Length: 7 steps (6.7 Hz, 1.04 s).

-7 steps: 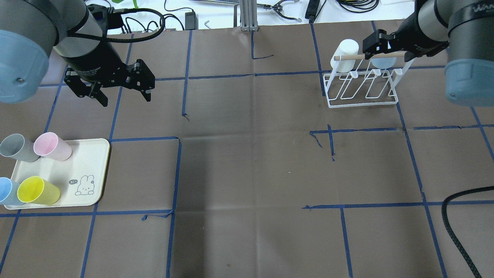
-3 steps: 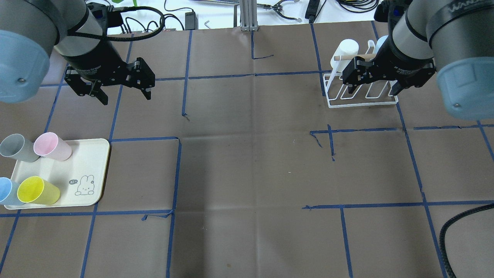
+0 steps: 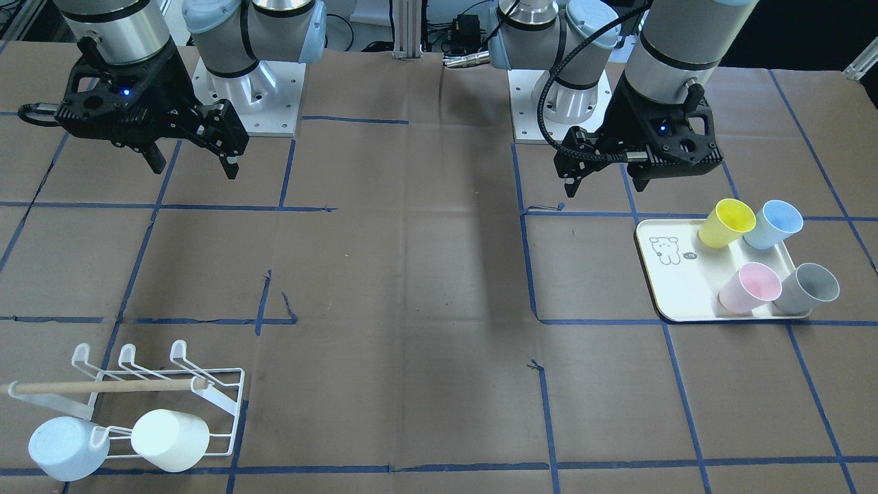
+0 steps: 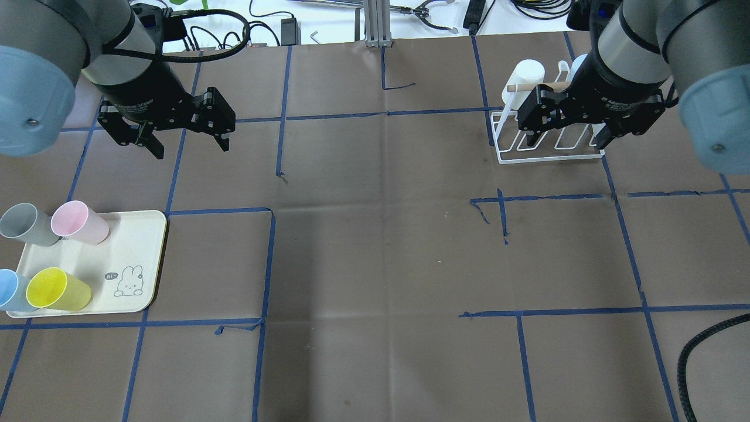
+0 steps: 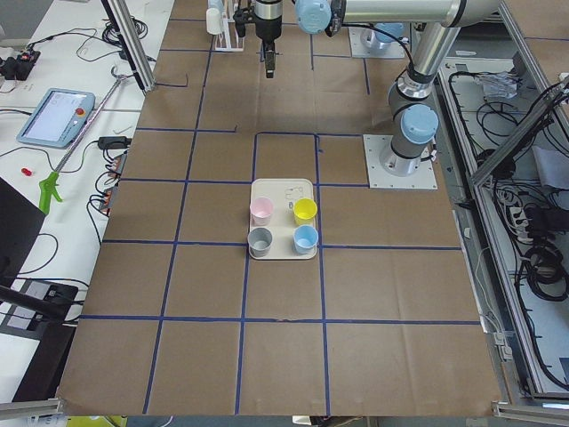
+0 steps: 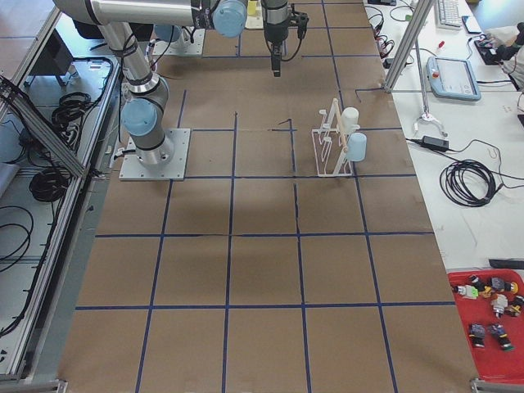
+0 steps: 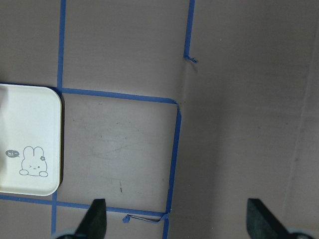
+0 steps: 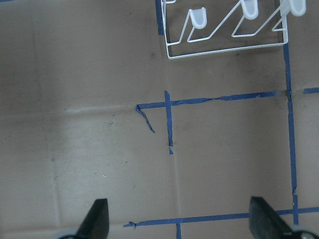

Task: Transfer IKEA cup to right arm and place on rack

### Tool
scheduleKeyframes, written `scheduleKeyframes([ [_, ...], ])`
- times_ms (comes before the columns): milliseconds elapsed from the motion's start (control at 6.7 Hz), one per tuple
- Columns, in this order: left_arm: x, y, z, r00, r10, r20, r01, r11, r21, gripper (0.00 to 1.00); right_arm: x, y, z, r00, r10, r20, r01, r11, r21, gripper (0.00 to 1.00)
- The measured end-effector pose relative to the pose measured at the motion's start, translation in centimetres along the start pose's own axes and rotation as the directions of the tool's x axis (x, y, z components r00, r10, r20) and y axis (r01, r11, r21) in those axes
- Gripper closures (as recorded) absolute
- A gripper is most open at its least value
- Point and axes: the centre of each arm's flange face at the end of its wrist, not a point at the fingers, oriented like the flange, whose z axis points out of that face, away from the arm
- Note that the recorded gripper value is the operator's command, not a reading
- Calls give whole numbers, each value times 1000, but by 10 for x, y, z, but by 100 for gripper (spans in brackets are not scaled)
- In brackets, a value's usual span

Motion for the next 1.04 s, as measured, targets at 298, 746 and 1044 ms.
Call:
scheduleKeyframes([
  [298, 0, 0, 1, 1000, 0, 0, 0, 1000, -1, 0, -17, 4, -7, 999, -38, -3, 38, 999, 11, 0],
  [746, 0, 0, 1, 1000, 1, 0, -1, 1000, -2, 0, -20, 5, -5, 999, -46, -5, 46, 999, 7, 0],
  [1044, 0, 0, 1, 1000, 1, 0, -1, 1000, -2, 0, -21, 6, -4, 999, -46, -5, 46, 999, 4, 0],
])
